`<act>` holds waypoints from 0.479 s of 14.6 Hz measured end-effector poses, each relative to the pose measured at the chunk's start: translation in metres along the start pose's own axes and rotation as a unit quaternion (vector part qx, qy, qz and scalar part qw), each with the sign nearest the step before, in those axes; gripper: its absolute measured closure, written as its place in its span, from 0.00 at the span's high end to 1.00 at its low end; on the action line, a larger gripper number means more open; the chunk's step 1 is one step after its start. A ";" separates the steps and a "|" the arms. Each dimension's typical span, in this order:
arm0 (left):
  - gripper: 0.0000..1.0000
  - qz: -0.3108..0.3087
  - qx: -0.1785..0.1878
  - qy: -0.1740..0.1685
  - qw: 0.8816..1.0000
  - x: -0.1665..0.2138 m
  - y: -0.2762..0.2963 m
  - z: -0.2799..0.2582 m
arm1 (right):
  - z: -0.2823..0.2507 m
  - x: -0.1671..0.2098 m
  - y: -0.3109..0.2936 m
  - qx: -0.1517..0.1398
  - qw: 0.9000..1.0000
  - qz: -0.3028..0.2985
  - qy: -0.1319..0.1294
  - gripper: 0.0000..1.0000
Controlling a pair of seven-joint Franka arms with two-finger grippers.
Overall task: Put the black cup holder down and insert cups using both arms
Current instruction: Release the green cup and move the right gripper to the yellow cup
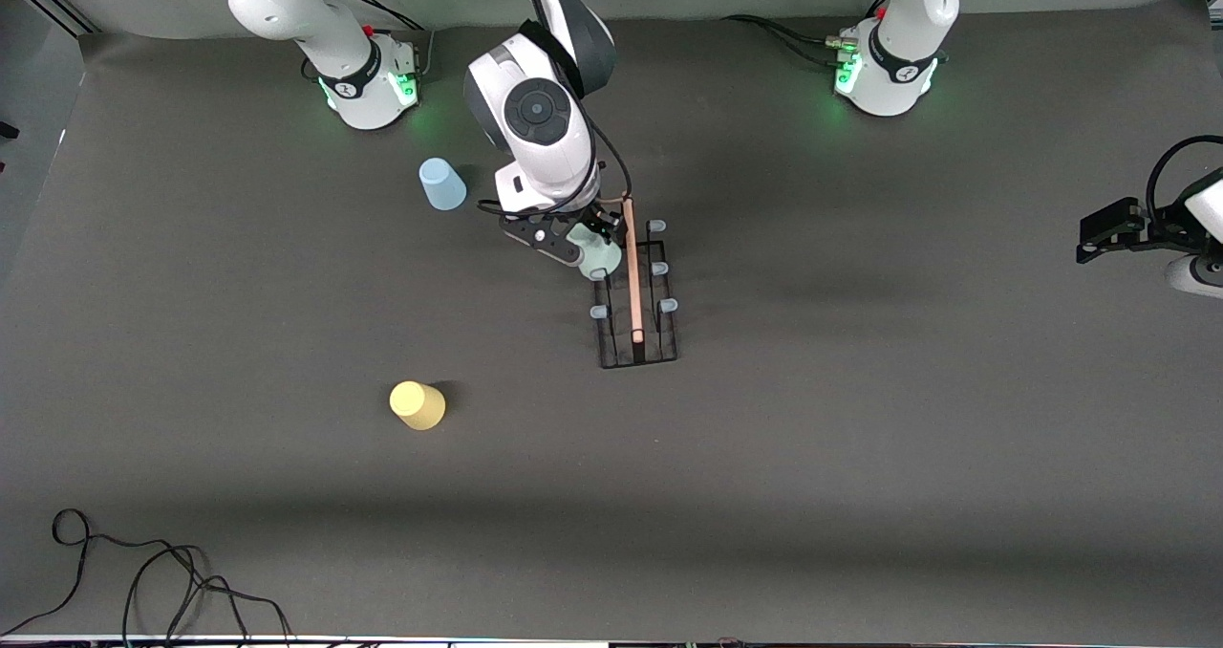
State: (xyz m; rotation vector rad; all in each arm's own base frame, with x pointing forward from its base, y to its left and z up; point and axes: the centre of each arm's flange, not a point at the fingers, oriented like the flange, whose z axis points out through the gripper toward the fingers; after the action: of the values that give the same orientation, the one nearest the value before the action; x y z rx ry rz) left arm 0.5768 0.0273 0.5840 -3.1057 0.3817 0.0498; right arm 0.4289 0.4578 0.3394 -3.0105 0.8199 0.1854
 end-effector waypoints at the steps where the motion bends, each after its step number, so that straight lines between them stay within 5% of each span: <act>1: 1.00 0.000 0.000 0.000 1.000 0.000 0.000 0.000 | -0.006 0.004 -0.001 0.005 1.000 0.003 0.002 0.91; 7: 1.00 0.000 0.000 0.000 1.000 0.000 0.000 0.000 | -0.081 0.079 0.009 0.019 1.000 0.006 -0.013 0.93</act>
State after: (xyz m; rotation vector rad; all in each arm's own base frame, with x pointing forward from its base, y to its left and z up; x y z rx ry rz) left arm 0.5768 0.0273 0.5839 -3.1058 0.3817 0.0500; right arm 0.5005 0.4065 0.4103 -2.9621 0.8294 0.2047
